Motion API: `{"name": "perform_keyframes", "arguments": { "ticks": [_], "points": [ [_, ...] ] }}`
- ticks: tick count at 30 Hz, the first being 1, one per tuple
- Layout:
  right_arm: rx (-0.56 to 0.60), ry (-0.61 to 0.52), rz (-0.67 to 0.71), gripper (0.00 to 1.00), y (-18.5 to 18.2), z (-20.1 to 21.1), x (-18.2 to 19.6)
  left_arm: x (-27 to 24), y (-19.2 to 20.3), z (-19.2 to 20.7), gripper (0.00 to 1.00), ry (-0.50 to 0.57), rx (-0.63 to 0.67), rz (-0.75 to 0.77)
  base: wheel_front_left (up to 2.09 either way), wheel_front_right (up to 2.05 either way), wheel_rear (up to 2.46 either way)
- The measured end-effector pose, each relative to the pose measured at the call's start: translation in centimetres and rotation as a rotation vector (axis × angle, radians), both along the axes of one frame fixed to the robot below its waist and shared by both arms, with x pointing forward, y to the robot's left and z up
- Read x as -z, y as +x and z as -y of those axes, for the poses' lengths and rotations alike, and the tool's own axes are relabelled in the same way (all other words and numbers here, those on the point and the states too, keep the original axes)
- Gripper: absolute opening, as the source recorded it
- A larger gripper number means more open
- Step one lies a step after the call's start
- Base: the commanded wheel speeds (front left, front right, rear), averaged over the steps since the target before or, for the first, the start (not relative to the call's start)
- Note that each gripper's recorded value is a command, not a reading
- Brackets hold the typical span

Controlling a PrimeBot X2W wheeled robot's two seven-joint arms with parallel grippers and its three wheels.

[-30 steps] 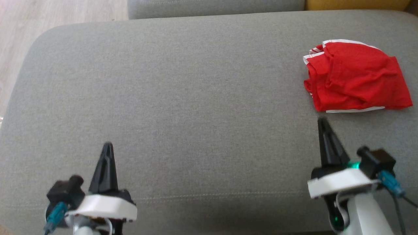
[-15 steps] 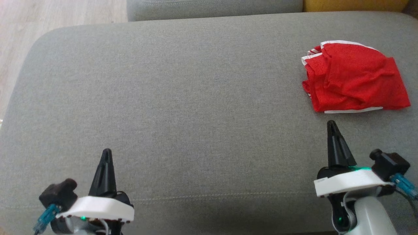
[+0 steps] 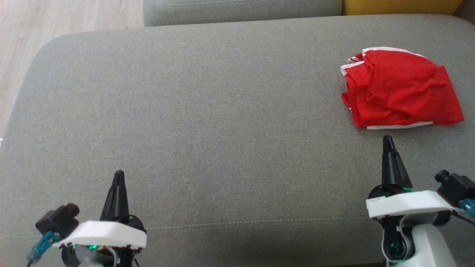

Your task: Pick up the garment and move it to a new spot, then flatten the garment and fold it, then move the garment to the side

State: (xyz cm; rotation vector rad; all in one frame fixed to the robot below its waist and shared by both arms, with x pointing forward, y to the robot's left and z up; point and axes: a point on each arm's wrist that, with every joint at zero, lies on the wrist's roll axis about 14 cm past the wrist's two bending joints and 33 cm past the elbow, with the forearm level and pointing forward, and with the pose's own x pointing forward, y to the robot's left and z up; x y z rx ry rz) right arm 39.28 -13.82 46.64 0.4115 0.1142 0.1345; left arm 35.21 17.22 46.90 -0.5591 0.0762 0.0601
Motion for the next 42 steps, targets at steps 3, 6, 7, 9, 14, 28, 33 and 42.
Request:
{"name": "perform_keyframes", "arguments": {
  "ticks": [3, 6, 7, 9, 14, 28, 33, 42],
  "points": [
    [0.016, 0.039, -0.007, 0.00, 0.0, 0.3, -0.1, 0.0, 0.1, -0.1, 0.00, -0.032, -0.005, -0.004, 0.00, 0.00, 0.00],
    [0.030, 0.072, -0.012, 0.00, 0.0, 0.6, -0.1, 0.0, 0.2, -0.1, 0.00, -0.065, -0.005, -0.004, 0.00, 0.00, 0.00],
    [0.030, 0.072, -0.012, 0.00, 0.0, 0.6, -0.1, 0.0, 0.2, -0.1, 0.00, -0.065, -0.005, -0.004, 0.00, 0.00, 0.00],
    [0.039, 0.097, -0.015, 0.00, 0.0, 0.8, -0.2, 0.0, 0.2, -0.1, 0.00, -0.087, -0.007, -0.008, 0.00, 0.00, 0.00],
    [0.057, 0.156, -0.024, 0.00, 0.1, 1.1, -0.3, 0.1, 0.4, -0.2, 0.00, -0.138, -0.013, -0.016, 0.00, 0.00, 0.00],
    [0.109, 0.322, -0.047, 0.00, 0.1, 2.2, -0.5, 0.3, 0.6, -0.6, 0.00, -0.286, -0.027, -0.032, 0.00, 0.00, 0.00],
    [0.126, 0.381, -0.053, 0.00, 0.0, 2.6, -0.6, 0.2, 0.8, -0.6, 0.00, -0.340, -0.030, -0.030, 0.00, 0.00, 0.00],
    [0.157, 0.500, -0.062, 0.00, -0.1, 3.4, -0.8, 0.6, 0.8, -0.6, 0.00, -0.446, -0.032, -0.051, 0.00, 0.00, 0.00]
  ]
}}
